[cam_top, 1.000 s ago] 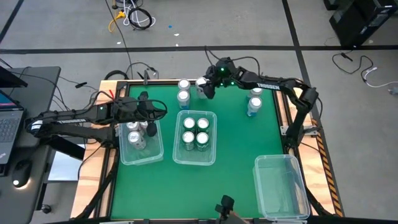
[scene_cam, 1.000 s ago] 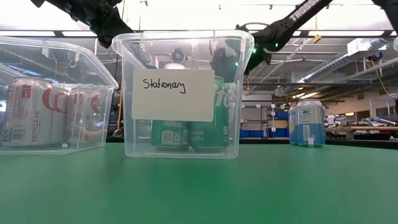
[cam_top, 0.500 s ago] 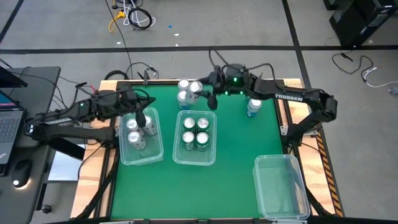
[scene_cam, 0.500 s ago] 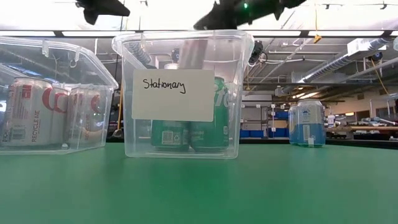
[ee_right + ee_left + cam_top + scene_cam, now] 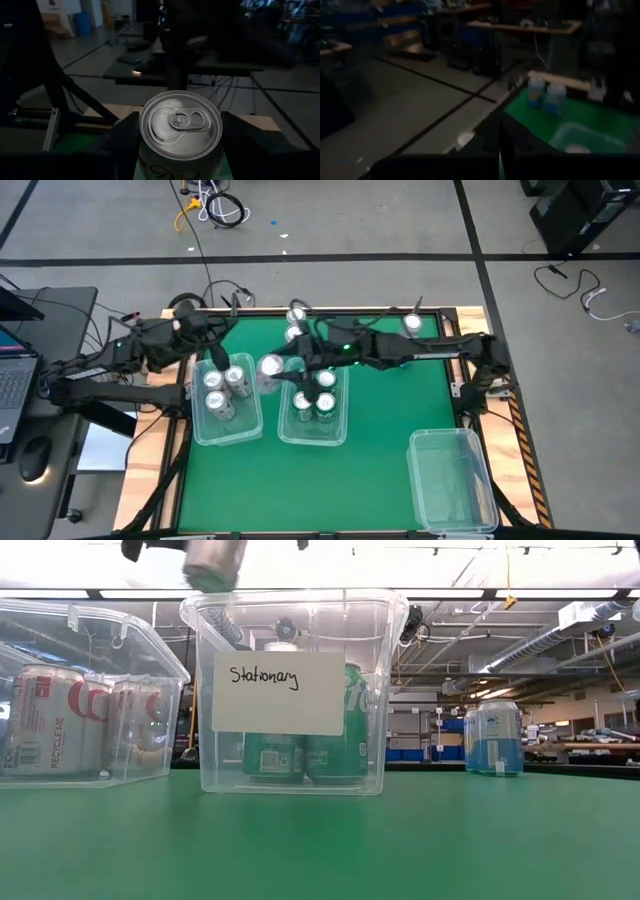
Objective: Sort soda cans
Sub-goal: Put the silver soda can into the bottom left bin, then adjust the left bin
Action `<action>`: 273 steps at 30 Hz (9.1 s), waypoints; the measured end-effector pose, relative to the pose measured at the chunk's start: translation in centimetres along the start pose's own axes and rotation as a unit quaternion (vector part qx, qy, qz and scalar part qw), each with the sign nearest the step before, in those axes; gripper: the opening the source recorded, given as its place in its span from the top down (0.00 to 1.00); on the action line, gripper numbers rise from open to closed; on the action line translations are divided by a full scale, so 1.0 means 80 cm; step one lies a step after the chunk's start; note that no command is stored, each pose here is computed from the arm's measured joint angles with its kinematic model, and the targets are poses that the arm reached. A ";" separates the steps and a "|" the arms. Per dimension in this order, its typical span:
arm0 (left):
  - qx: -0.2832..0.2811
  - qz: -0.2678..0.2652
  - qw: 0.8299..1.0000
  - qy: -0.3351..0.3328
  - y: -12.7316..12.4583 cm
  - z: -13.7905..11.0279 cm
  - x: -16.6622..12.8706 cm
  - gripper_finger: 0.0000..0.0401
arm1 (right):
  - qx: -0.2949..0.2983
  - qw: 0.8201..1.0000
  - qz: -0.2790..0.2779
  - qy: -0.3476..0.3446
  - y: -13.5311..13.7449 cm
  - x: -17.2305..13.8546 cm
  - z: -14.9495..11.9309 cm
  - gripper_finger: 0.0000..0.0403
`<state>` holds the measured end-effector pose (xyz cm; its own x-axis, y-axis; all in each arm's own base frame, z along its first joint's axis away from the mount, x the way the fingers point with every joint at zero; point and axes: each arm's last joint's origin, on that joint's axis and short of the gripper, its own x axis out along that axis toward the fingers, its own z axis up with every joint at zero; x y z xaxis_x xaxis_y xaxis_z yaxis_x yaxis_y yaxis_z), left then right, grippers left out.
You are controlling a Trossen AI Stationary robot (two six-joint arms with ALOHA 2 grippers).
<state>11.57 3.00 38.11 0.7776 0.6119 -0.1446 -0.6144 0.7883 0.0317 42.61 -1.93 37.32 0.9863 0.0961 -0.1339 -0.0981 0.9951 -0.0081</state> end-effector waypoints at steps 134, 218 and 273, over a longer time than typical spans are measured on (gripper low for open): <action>-0.057 0.089 0.914 0.393 -0.006 -0.112 0.012 1.00 | -0.029 0.974 0.018 0.225 -0.029 0.170 -0.160 0.36; 0.121 -0.137 0.848 0.498 -0.203 -0.152 -0.062 1.00 | -0.047 0.954 -0.049 0.291 0.043 -0.159 -0.071 1.00; -0.017 0.053 0.923 0.380 -0.044 -0.110 0.095 1.00 | -0.026 0.935 -0.140 0.325 -0.014 -0.165 -0.083 1.00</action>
<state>18.48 4.35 28.22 0.4029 0.4543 -0.7945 -0.6959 0.7159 0.0564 28.84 -4.44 32.54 0.6873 -0.2173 -0.6931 0.1289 0.9756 -0.1780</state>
